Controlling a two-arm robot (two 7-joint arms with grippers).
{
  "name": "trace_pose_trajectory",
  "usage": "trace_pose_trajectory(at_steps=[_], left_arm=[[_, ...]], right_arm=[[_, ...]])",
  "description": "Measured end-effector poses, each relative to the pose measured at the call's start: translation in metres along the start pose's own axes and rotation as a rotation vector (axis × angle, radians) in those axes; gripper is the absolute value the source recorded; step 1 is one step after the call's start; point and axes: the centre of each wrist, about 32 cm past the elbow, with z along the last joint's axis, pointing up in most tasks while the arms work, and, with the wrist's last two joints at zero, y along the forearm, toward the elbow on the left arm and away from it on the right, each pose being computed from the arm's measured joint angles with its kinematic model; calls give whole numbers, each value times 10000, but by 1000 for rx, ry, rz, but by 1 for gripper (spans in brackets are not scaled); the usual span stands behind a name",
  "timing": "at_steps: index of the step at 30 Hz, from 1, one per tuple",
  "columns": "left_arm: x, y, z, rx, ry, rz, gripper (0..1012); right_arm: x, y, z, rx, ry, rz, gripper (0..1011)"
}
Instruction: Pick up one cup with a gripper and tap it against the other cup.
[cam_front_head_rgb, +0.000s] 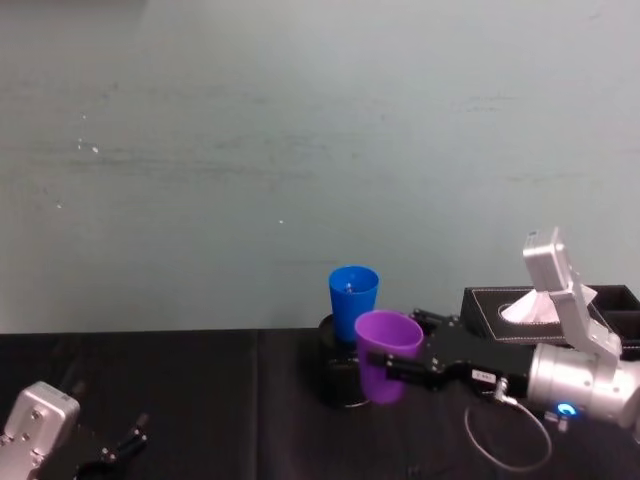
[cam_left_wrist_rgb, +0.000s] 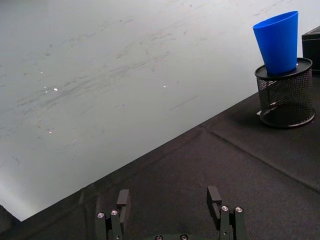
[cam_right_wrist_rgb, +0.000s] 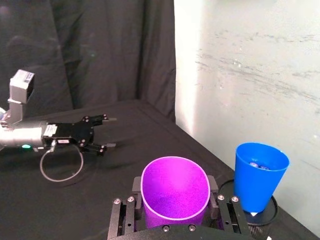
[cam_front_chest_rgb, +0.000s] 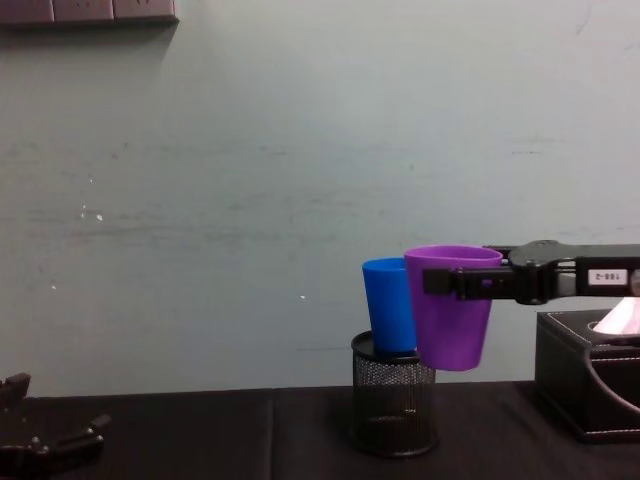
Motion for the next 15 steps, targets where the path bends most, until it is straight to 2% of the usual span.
trace_pose_trajectory(at_steps=[6, 15], left_arm=[[0, 0, 0, 0, 0, 0, 1000], [0, 0, 0, 0, 0, 0, 1000]], right_arm=[[127, 136, 1, -2, 3, 5, 733], [252, 223, 25, -9, 3, 1, 733]])
